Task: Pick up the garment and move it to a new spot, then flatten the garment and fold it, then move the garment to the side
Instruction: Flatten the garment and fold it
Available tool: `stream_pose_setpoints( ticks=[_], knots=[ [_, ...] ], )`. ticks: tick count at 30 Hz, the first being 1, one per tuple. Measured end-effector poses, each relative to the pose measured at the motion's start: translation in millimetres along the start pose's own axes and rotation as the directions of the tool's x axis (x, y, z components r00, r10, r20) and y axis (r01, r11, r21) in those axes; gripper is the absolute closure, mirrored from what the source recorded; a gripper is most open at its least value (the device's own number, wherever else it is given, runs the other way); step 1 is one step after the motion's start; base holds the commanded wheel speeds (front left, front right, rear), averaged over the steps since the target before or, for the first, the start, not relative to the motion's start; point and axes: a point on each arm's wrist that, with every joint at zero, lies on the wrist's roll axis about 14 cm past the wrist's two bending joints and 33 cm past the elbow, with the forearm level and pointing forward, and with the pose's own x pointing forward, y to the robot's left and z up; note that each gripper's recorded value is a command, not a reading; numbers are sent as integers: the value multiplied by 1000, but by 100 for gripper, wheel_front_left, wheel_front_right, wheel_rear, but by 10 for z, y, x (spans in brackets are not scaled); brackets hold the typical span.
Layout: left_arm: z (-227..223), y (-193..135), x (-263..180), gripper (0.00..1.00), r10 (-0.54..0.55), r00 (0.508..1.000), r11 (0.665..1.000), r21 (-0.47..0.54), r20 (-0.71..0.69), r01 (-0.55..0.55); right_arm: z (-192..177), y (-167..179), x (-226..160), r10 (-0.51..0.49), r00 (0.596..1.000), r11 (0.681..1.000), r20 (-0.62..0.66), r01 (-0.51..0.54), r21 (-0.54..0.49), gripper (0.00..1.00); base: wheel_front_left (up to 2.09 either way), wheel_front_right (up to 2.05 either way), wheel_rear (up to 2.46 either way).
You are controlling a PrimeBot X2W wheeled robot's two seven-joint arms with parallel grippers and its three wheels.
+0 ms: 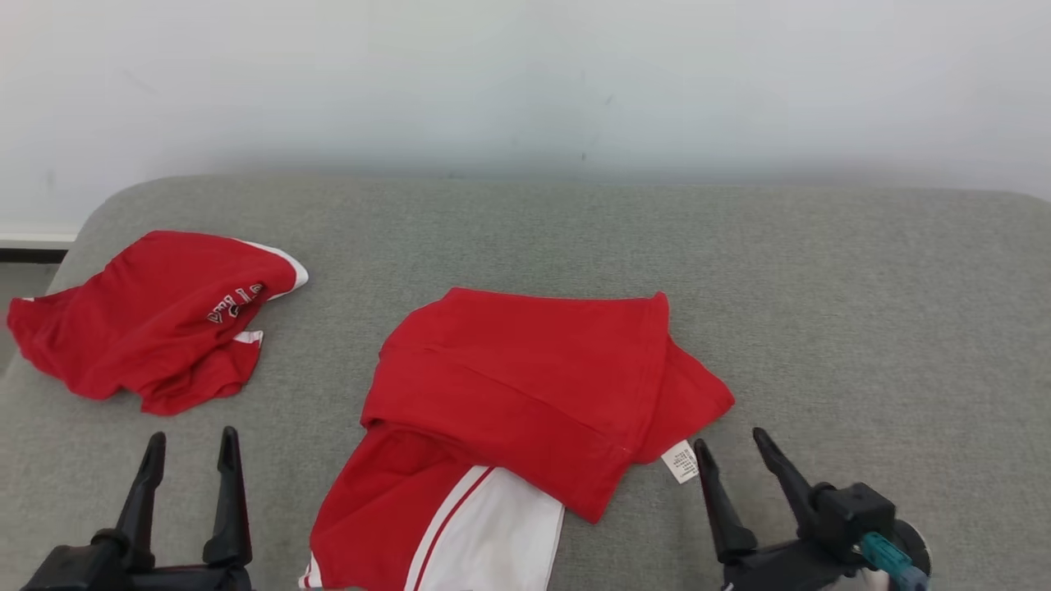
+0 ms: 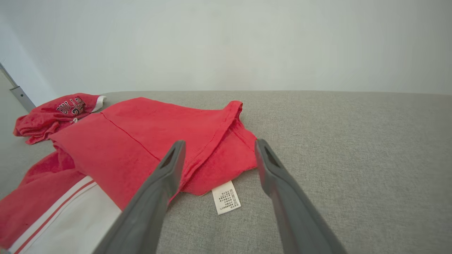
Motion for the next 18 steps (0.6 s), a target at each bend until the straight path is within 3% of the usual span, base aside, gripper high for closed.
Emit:
stream_pose_setpoints(
  ticks=[10, 18],
  knots=[
    [-93, 117, -120, 0, 48, 998, 999, -17, -32, -48, -399, 404, 320, 138, 980, 990, -140, -135, 35, 0, 0, 0, 0],
    [-148, 208, -201, 0, 79, 995, 997, -15, -55, -80, -738, 482, 427, 164, 959, 986, -232, -150, 73, 0, 0, 0, 0]
  ],
)
